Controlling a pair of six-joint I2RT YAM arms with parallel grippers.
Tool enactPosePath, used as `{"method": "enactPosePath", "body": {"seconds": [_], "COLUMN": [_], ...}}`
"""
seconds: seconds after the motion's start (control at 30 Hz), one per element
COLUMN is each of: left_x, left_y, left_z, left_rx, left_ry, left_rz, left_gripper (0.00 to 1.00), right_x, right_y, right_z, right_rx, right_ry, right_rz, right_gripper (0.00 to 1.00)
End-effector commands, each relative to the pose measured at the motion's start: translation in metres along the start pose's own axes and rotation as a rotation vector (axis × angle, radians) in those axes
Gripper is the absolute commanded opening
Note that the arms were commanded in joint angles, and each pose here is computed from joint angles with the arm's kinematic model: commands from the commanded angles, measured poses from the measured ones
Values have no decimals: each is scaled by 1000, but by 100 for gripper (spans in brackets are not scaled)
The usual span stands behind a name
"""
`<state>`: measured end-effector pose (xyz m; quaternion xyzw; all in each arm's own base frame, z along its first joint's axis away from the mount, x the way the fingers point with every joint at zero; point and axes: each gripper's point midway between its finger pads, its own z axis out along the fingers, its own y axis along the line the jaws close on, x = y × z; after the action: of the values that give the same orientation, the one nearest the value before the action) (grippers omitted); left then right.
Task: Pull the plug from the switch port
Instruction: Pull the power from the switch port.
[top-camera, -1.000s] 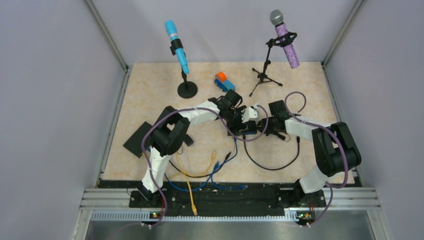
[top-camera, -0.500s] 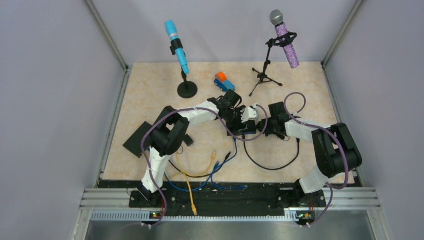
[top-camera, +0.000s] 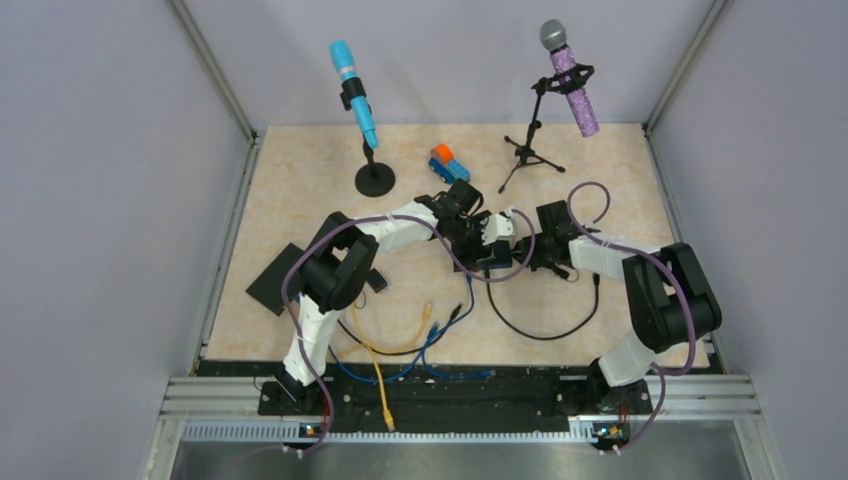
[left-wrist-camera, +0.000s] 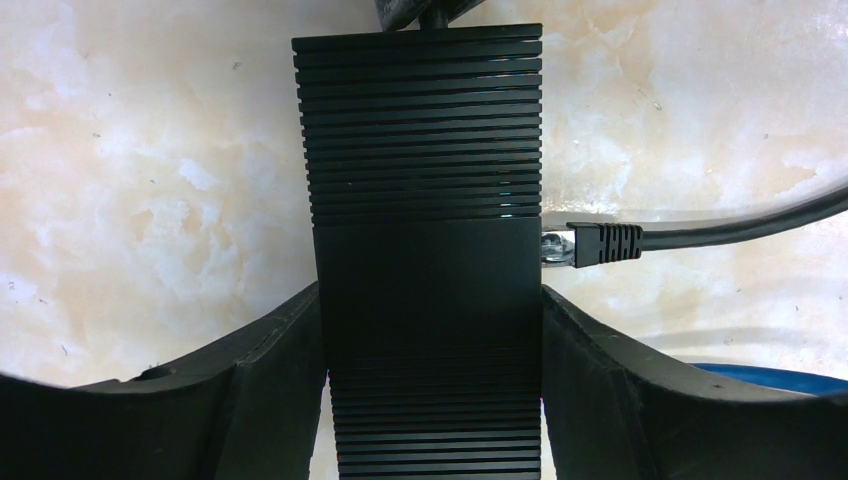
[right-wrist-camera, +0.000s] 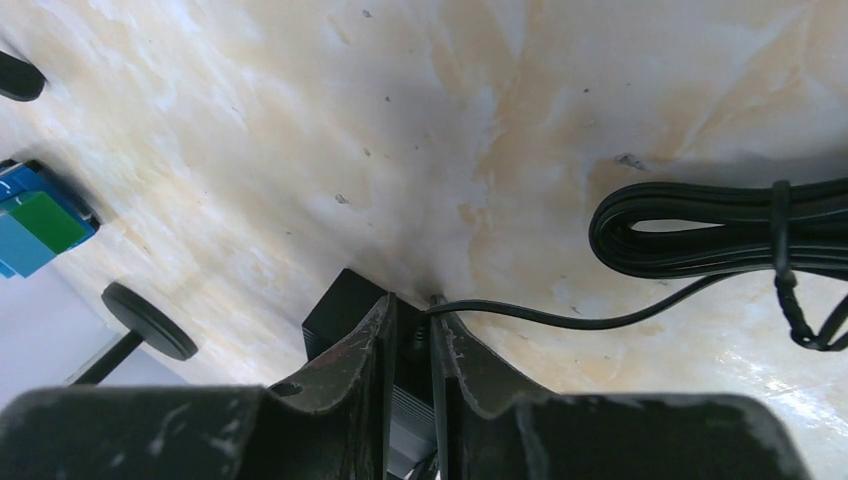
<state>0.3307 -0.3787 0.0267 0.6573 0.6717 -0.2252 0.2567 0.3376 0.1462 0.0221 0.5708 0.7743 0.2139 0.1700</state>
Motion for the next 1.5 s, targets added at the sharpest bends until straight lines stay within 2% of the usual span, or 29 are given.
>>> {"method": "enactPosePath", "body": {"seconds": [0.0, 0.17, 0.2, 0.43, 0.6, 0.7, 0.73, 0.77, 0.8, 0.93, 1.07, 1.2, 1.47], "left_x": [-7, -6, -6, -4, -1, 1, 2, 4, 4, 0, -4, -7, -7], "left_y": [-22, -21, -22, -24, -24, -23, -23, -23, -23, -20, -16, -13, -13], "left_z": [-15, -14, -14, -11, -9, -9, -9, -9, -9, -11, -12, -14, -11], "left_rx": [70, 66, 67, 62, 52, 46, 40, 32, 29, 9, -6, -30, -39], "left_ry": [-10, -6, -5, -15, -13, -12, -8, -8, -10, -20, -34, -55, -70], "left_rz": [1, -1, -5, -46, -56, -57, -58, -58, -59, -71, -73, -70, -71], "left_gripper": [62, 62, 62, 62, 62, 62, 62, 62, 62, 62, 62, 62, 62], "right_x": [0, -10, -11, -11, -23, -33, -35, -38, -43, -53, -57, -61, -36], "right_y": [0, -1, 1, 11, 7, 19, 25, 28, 27, 12, 2, -1, 16], "right_z": [6, -1, -2, -19, -45, -76, -85, -93, -99, -115, -118, -118, -81], "right_rx": [49, 56, 47, 14, 5, -86, -118, -135, -131, -57, -1, 108, 227], "right_ry": [-13, -69, -74, -68, -135, -191, -203, -221, -245, -239, -233, -216, -47], "right_rz": [-25, -55, -64, -88, -134, -145, -152, -177, -183, -123, 2, 26, 40], "right_gripper": [18, 16, 18, 53, 57, 60, 69, 93, 98, 99, 99, 99, 87]}}
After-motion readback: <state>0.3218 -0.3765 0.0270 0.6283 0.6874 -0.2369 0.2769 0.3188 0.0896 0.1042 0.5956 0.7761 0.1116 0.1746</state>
